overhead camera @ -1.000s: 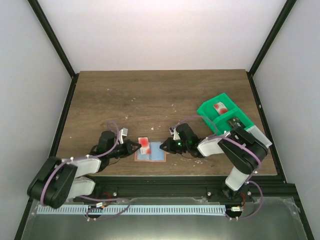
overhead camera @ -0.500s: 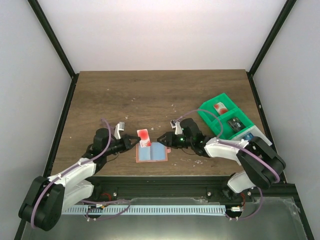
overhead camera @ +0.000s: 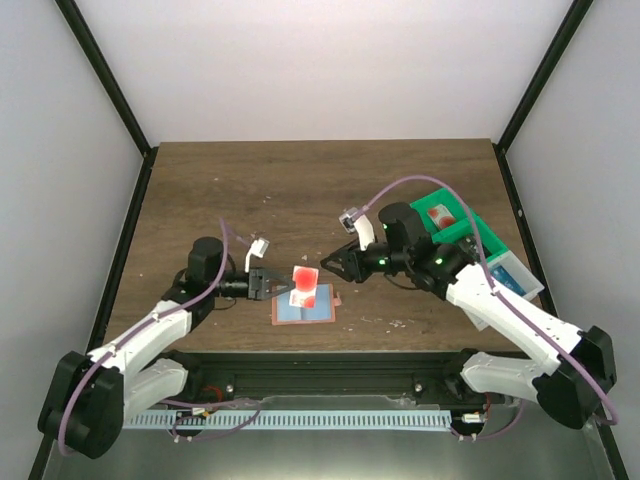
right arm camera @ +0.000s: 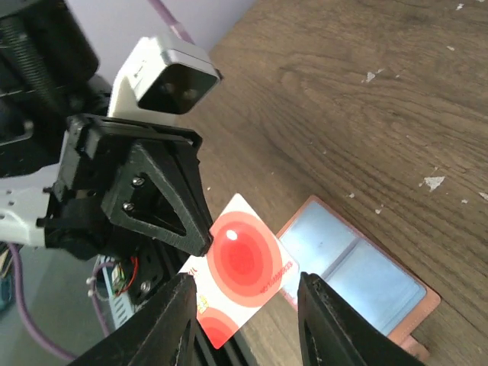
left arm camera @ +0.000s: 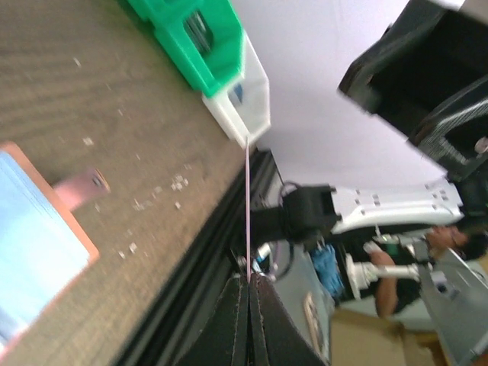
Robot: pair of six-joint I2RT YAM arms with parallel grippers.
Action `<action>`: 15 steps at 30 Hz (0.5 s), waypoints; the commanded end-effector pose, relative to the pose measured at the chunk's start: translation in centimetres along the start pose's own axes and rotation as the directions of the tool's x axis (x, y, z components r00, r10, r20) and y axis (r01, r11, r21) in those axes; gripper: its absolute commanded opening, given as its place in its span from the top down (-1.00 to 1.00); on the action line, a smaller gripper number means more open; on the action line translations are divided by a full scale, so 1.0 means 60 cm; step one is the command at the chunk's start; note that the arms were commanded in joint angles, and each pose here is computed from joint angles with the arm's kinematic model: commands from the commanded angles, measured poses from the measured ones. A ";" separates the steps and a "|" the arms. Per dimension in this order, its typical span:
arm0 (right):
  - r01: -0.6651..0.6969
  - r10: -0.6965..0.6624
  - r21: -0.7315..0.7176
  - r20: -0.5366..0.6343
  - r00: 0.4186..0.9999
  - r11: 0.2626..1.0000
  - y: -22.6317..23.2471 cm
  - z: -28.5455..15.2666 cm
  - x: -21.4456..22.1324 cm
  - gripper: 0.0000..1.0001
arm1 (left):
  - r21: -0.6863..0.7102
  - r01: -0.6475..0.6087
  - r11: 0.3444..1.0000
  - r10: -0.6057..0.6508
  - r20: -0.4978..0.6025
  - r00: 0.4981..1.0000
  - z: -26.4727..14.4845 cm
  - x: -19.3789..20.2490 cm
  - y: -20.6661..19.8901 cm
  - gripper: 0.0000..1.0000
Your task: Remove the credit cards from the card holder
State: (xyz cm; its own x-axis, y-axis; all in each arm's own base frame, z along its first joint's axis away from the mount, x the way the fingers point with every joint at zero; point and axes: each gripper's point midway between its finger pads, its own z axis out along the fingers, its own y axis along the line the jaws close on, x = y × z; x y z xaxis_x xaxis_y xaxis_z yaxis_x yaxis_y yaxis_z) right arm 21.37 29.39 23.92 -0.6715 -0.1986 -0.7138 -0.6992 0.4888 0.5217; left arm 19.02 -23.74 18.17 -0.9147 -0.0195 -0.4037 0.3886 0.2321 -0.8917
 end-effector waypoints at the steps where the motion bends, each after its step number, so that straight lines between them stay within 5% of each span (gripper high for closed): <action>1: 0.025 -0.028 -0.020 -0.162 0.986 0.999 0.019 -0.036 0.046 0.23 | 0.103 0.011 0.995 0.004 -0.148 0.989 -0.004 0.050 -0.032 1.00; 15: -0.008 -0.047 -0.223 -0.241 0.969 0.975 0.062 -0.007 0.043 0.31 | 0.152 -0.029 0.988 0.064 -0.229 0.971 0.012 0.074 -0.066 1.00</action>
State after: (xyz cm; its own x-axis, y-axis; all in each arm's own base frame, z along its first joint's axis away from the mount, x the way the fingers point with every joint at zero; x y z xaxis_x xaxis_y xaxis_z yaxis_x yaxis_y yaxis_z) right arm 16.89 29.39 21.45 -0.7152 -0.4251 -0.5547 -0.6970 0.3750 0.6113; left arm 14.08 -25.09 19.10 -0.9106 0.1830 -0.3704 0.3939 0.1142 -0.9120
